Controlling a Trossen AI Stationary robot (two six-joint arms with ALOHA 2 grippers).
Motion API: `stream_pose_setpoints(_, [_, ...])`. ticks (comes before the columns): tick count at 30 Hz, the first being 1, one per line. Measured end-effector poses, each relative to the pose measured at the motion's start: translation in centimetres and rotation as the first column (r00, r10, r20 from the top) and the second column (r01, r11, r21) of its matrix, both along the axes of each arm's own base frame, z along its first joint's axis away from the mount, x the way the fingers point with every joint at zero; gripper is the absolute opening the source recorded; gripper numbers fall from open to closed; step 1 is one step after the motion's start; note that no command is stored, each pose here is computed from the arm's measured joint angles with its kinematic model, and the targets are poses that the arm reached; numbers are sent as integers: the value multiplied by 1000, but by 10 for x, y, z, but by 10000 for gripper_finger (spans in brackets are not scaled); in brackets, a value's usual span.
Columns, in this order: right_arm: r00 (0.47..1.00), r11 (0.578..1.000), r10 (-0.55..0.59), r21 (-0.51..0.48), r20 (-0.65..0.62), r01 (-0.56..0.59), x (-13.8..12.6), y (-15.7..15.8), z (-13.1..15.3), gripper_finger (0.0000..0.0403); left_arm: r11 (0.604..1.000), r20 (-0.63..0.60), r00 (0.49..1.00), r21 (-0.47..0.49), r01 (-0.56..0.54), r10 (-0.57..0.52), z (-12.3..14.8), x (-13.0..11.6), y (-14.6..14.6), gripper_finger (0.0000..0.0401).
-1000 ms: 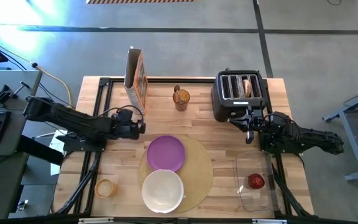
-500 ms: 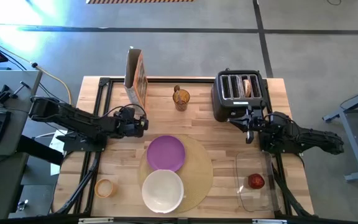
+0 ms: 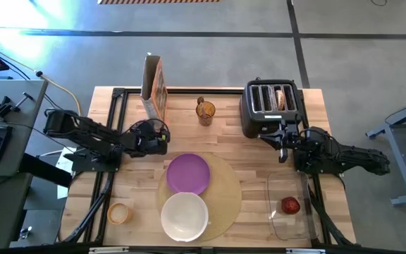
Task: Arrange a breakfast setting
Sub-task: Pour the cereal from the cereal box into the white bowl
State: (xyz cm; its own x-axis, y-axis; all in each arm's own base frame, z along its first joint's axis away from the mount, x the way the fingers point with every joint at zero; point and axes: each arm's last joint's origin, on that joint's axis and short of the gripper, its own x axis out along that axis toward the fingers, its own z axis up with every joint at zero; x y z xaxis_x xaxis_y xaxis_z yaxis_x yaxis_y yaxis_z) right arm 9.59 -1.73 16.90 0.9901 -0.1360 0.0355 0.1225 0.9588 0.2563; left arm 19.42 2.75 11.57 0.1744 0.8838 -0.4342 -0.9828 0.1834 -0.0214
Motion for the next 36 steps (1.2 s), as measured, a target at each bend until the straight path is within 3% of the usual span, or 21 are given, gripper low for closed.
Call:
stream_pose_setpoints(16, [1000,1000,0,0,0,0,0,0,0,0,993,9,994,42,-106,106,-20,8,19,339])
stream_pose_setpoints(27, [1000,1000,0,0,0,0,0,0,0,0,991,-34,996,109,-81,85,-25,22,32,339])
stream_pose_setpoints(36, [1000,1000,0,10,2,0,0,0,0,0,983,-32,991,135,-124,129,-29,21,38,335])
